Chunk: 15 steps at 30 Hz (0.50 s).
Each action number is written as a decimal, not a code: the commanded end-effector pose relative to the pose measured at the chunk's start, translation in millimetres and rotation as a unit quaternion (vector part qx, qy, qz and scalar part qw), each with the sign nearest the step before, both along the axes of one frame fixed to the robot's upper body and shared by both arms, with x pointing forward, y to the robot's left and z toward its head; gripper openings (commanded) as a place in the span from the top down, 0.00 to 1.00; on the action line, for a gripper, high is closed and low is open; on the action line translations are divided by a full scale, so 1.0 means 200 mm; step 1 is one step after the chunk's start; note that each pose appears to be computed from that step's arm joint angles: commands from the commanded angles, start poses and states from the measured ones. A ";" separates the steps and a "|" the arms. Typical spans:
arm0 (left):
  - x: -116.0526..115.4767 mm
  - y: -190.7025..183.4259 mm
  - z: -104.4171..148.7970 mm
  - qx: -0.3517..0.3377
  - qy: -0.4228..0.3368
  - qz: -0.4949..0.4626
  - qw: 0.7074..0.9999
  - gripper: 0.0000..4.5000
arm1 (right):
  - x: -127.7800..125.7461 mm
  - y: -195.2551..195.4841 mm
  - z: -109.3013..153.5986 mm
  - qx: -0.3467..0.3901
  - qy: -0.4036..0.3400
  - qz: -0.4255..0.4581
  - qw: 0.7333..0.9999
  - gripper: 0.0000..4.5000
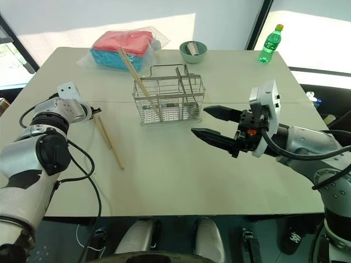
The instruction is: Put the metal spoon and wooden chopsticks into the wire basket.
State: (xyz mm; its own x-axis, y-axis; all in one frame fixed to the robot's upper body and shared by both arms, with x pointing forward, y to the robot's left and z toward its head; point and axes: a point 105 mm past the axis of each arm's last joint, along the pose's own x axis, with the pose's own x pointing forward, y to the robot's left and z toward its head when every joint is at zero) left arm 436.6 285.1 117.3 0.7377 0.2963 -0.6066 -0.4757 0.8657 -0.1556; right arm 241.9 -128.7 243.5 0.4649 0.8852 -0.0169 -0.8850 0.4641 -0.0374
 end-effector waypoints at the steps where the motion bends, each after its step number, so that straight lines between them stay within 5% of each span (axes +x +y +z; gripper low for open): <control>1: 0.01 0.01 0.04 -0.002 -0.017 0.010 1.000 0.99 | -0.02 -0.01 0.06 0.006 -0.022 -0.001 1.000 0.21; 10: -0.01 0.07 0.05 0.014 -0.005 0.017 1.000 0.99 | -0.01 -0.02 0.07 0.008 -0.020 -0.010 1.000 0.21; 15: 0.03 0.15 0.32 0.079 -0.058 -0.028 0.995 0.99 | 0.00 -0.03 0.05 -0.001 -0.019 -0.016 1.000 0.21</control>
State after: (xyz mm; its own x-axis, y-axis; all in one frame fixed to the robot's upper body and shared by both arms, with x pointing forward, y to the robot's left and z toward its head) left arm 431.8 308.8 134.1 0.7451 0.3254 -0.5822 -0.4536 0.8872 -0.0846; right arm 243.0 -130.8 245.3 0.4818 0.8761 -0.0188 -0.8760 0.4810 -0.0360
